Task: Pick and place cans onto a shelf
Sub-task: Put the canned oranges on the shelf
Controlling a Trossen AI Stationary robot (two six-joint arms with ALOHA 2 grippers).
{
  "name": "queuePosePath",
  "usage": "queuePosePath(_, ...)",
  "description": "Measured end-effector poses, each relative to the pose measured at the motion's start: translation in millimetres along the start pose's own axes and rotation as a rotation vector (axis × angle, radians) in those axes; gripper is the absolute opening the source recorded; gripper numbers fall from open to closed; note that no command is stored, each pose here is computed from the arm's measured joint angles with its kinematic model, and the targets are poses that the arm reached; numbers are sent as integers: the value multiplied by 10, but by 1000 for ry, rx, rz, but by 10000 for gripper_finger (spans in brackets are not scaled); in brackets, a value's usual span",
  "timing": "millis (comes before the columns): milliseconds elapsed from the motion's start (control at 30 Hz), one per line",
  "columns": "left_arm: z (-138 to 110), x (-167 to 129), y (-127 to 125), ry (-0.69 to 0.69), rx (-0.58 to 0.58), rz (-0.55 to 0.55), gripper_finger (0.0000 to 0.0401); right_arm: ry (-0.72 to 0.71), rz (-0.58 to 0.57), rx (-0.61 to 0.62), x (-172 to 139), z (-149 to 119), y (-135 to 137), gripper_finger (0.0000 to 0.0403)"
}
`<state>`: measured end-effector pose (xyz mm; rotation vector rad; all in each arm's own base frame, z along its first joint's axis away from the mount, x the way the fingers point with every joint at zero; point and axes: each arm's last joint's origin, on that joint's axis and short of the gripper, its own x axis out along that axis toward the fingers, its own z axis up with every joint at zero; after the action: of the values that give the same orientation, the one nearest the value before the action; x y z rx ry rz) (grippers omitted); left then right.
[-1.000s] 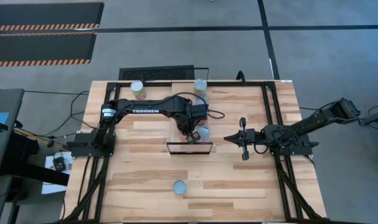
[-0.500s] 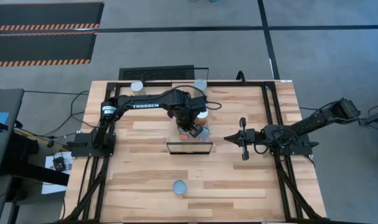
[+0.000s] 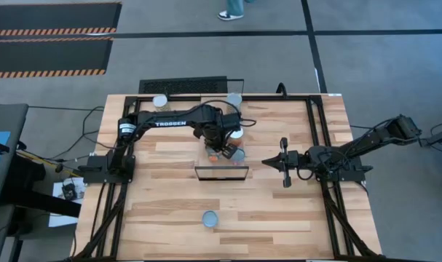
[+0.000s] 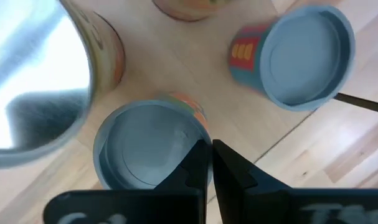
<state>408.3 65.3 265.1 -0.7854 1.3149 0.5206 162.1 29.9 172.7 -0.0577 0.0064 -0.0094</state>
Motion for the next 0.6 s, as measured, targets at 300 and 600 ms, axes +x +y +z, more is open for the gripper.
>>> queuePosePath(300,-13,19,-59,-6,-8,-38,11,0,0,-2,0,0,0,8)
queuePosePath(600,-32,22,-77,-8,-5,-32,13,0,0,-4,0,0,0,8)
